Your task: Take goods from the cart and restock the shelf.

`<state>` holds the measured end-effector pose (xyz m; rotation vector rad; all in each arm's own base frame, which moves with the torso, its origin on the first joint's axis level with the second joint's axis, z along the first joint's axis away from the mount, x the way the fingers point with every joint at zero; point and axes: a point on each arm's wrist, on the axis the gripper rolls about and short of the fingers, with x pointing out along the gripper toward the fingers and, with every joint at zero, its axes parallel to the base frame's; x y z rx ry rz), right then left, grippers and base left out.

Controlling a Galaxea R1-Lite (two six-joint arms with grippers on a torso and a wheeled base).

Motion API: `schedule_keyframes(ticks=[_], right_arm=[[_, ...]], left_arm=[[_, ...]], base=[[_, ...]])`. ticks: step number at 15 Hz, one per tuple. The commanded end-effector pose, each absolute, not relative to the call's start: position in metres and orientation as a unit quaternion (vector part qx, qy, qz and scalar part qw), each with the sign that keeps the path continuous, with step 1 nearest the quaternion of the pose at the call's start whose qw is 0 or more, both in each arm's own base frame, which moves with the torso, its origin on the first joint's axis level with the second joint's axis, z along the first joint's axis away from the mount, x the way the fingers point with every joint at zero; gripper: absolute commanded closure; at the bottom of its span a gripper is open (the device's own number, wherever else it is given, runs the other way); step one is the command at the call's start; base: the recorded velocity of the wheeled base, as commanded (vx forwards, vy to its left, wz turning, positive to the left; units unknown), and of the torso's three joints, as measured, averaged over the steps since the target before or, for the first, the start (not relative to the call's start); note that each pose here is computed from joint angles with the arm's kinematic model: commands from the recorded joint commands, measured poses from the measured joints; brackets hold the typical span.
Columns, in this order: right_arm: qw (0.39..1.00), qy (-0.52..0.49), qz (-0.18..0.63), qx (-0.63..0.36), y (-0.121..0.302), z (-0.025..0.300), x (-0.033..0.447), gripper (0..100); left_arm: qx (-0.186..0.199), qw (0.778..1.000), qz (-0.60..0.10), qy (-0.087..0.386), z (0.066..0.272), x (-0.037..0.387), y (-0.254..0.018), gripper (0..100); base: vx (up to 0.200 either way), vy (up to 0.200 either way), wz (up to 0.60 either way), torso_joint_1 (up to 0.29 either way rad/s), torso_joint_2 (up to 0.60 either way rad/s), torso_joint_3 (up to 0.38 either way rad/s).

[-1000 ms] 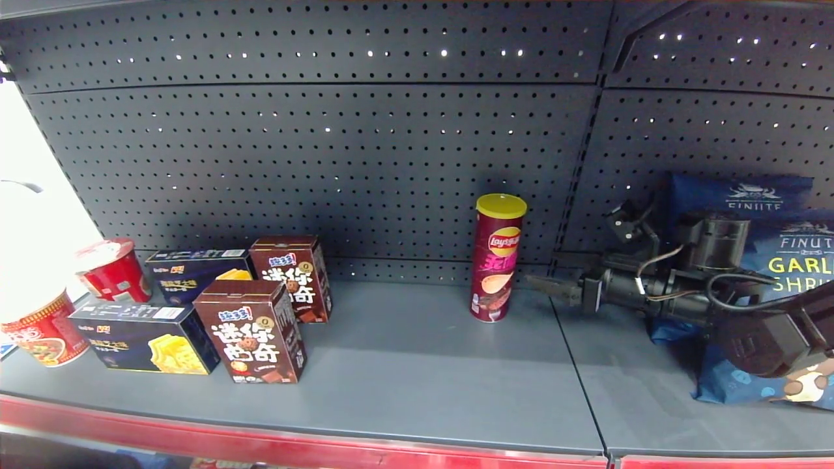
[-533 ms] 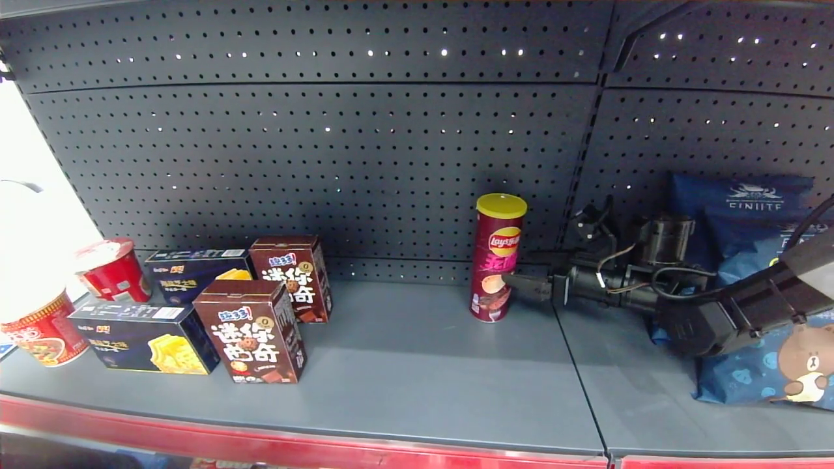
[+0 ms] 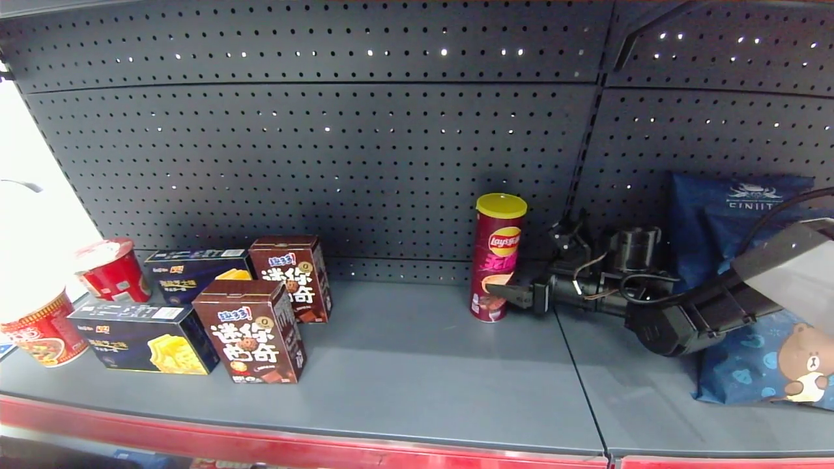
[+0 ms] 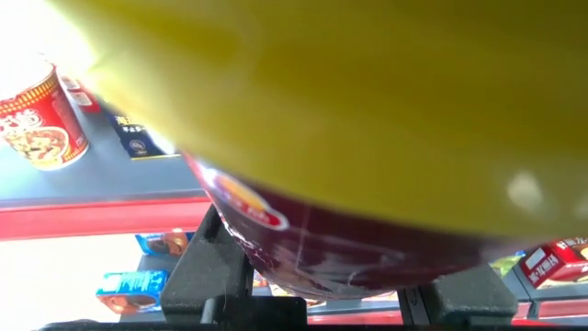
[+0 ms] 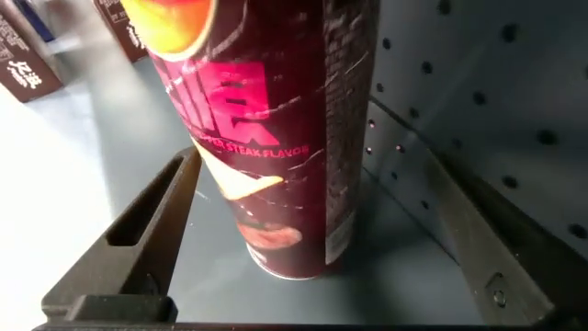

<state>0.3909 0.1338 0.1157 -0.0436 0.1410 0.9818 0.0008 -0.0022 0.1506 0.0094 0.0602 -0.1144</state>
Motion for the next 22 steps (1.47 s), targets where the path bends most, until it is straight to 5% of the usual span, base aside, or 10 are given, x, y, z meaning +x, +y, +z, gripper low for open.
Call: schedule_keyframes(ticks=[1,9,10,16,22], right_arm=[[0.877,0.072,0.475,-0.021,0.138,0.111,0.393,0],[0.871,0.060,0.486,-0.028,0.153,0.091,0.404,0],[0.871,0.062,0.487,-0.028,0.153,0.089,0.404,100],[0.873,0.041,0.486,-0.033,0.153,0.118,0.386,100],[0.885,0.058,0.461,-0.030,0.130,0.142,0.316,100]], left_arm=[[0.005,0.998,-0.056,0.030,0.149,0.000,-0.002,100],[0.004,0.998,-0.054,0.028,0.145,-0.002,-0.002,100],[0.004,0.998,-0.054,0.028,0.145,-0.002,-0.002,100],[0.004,0.998,-0.054,0.030,0.143,-0.002,-0.002,100],[0.001,0.998,-0.054,0.039,0.132,-0.006,-0.002,100]], base=[[0.000,0.000,0.00,0.000,0.00,0.000],[0.000,0.000,0.00,0.000,0.00,0.000],[0.000,0.000,0.00,0.000,0.00,0.000],[0.000,0.000,0.00,0.000,0.00,0.000],[0.000,0.000,0.00,0.000,0.00,0.000]])
